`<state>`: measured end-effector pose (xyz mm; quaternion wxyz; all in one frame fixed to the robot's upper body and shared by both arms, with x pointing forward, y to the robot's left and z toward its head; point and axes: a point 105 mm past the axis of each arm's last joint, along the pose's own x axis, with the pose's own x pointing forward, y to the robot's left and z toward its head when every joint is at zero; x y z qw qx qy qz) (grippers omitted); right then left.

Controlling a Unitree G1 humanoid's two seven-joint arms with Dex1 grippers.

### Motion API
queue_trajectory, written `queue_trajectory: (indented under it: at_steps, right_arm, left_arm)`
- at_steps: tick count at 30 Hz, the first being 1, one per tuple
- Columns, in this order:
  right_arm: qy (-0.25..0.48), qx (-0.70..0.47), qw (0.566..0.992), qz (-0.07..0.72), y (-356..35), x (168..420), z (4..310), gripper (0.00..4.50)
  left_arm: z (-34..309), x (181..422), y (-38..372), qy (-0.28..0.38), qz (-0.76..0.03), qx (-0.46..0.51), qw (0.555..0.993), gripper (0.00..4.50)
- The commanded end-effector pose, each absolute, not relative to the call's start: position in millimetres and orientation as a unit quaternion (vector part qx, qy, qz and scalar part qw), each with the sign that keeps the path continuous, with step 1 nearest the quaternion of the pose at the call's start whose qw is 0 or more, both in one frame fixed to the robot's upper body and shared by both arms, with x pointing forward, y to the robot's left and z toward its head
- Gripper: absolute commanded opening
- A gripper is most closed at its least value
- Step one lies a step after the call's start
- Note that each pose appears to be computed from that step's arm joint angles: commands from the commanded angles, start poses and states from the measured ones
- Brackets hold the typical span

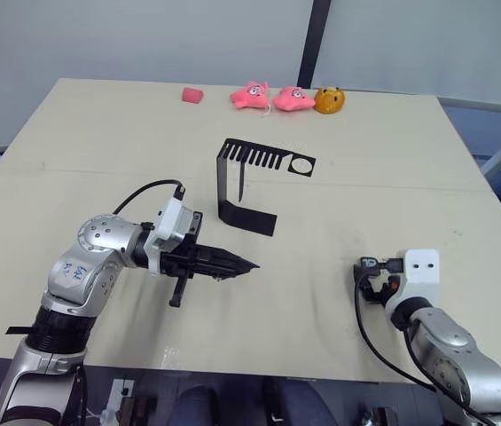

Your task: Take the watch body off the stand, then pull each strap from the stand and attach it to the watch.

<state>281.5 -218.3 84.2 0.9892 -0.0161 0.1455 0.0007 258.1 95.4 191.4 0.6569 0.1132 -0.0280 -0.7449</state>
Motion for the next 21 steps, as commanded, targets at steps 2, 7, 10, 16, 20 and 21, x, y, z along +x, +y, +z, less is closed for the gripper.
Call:
queue_trajectory:
  at_steps: [2,7,10,16,20,21]
  right_arm:
    - [0.178,-0.012,0.984,-0.002,-220.9,277.3,67.6,3.62]
    - [0.185,-0.003,0.983,0.004,-217.1,270.4,62.6,1.6]
    - [0.187,0.006,0.982,0.008,-213.5,266.5,60.8,1.6]
    - [0.166,0.017,0.986,0.019,-214.1,271.5,69.2,1.6]
    - [0.149,0.026,0.987,0.047,-215.3,273.0,79.3,1.6]
    - [0.144,0.032,0.987,0.063,-213.5,273.0,83.4,1.6]
  left_arm:
    - [195.3,256.3,95.1,-0.039,-0.744,0.119,0.656,0.0]
    - [194.9,257.0,96.5,-0.038,-0.742,0.12,0.659,0.0]
    - [194.7,257.0,96.7,-0.038,-0.741,0.12,0.659,0.0]
    - [193.7,257.9,97.2,-0.038,-0.741,0.12,0.66,0.0]
    - [193.7,259.3,97.7,-0.041,-0.74,0.123,0.66,0.0]
    - [194.4,260.3,98.4,-0.044,-0.739,0.127,0.66,0.0]
